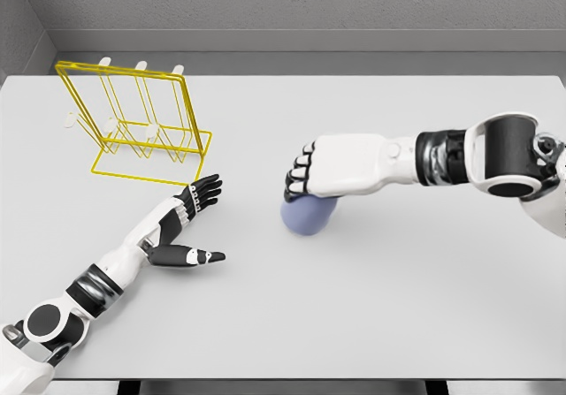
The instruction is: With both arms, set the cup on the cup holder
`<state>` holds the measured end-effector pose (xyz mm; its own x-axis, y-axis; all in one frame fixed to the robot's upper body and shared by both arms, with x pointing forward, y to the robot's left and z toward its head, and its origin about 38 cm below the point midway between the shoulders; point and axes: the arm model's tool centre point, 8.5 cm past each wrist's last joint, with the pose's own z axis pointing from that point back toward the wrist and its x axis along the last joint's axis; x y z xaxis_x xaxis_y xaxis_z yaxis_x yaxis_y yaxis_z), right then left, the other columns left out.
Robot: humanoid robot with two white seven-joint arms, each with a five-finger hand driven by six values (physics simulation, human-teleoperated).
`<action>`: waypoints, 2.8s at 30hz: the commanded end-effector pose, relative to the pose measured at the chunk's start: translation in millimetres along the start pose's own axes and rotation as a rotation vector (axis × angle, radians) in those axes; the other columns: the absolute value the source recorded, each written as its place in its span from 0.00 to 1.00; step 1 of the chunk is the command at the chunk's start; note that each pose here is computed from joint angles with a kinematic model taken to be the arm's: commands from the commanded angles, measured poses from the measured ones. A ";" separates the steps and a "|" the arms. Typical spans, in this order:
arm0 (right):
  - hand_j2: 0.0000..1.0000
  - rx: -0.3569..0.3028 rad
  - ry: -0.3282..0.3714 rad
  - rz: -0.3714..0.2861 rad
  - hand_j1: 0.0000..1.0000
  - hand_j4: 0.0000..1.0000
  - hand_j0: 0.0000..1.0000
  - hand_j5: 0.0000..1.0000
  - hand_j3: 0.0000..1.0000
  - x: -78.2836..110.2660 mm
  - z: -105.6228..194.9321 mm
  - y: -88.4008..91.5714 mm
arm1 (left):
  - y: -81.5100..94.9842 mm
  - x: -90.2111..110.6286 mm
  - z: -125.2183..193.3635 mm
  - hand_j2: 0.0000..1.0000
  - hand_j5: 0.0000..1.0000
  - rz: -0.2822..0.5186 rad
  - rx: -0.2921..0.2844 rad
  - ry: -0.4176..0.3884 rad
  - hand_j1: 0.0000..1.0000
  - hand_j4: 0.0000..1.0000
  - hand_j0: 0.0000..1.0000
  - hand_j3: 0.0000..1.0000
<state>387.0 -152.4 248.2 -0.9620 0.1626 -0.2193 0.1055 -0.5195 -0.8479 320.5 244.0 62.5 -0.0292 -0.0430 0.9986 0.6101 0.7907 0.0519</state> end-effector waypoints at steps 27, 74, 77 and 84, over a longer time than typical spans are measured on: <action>1.00 -0.380 0.281 -0.346 1.00 1.00 1.00 1.00 1.00 -33.8 148.2 19.8 | -4.0 0.7 -1.8 1.00 1.00 0.007 -0.007 -0.004 1.00 1.00 1.00 1.00; 1.00 -0.446 0.404 -0.618 1.00 1.00 1.00 1.00 1.00 -25.7 167.7 102.8 | -68.5 6.5 -81.0 1.00 1.00 0.085 -0.143 0.035 1.00 1.00 1.00 1.00; 1.00 -0.447 0.403 -0.619 1.00 1.00 1.00 1.00 1.00 -25.7 167.7 102.7 | -68.0 3.6 -80.5 1.00 1.00 0.083 -0.140 0.044 1.00 1.00 1.00 1.00; 1.00 -0.452 0.400 -0.618 1.00 1.00 1.00 1.00 1.00 -25.3 166.3 101.8 | -73.1 1.8 -83.3 0.85 0.85 0.085 -0.143 0.042 0.85 0.85 0.85 0.85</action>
<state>380.1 -349.2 247.2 -0.7282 0.6356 0.2564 -0.2346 0.1204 -0.9646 342.1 136.9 61.5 0.0600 -0.0036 0.9982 0.7137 0.6993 -0.0403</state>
